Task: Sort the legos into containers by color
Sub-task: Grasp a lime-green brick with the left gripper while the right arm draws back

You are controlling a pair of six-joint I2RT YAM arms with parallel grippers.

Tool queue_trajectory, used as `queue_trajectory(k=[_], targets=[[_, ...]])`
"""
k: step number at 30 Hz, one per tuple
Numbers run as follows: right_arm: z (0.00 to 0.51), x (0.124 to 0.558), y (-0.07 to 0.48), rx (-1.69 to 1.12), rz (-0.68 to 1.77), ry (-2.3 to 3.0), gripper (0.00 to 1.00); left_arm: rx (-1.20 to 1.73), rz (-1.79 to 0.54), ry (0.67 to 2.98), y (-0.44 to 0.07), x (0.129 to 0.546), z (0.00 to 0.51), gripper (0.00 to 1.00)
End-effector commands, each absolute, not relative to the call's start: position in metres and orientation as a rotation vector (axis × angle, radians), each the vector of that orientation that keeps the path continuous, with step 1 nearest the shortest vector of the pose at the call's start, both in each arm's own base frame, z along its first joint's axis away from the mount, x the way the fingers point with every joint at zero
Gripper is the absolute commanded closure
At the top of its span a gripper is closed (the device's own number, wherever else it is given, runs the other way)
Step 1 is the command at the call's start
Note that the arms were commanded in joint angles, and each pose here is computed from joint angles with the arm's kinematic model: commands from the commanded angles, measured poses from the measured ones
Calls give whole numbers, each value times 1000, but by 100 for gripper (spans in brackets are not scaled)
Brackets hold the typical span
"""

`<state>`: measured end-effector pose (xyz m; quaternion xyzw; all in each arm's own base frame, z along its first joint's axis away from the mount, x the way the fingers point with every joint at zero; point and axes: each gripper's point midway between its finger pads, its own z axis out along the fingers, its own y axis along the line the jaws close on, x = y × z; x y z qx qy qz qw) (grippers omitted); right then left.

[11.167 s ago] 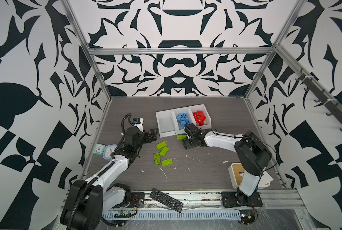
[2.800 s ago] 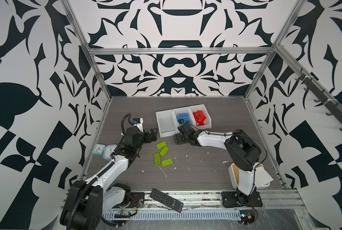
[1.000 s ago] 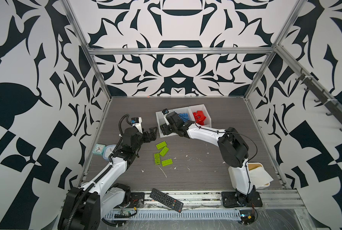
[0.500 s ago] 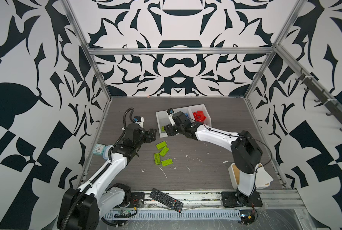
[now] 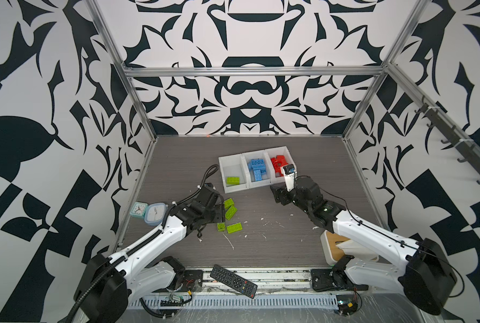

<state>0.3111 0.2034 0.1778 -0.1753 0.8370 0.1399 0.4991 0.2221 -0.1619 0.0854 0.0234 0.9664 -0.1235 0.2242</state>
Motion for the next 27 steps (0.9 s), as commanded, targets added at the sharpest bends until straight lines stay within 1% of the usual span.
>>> queue_trajectory(k=[1,8,14,20,27], targets=[[197,312,200,-423,332,1926,18,22,-250,2734,-159,217,79,33],[199,304,189,-406,320,1867,17,7,-101,2849,-158,208,52,34],[195,306,184,-398,281,1881,16,-6,-91,2850,-162,212,48,36],[190,306,187,-413,282,1899,16,-18,-73,2827,-159,215,43,40],[189,307,185,-403,279,1899,16,-15,-72,2817,-160,218,38,43]])
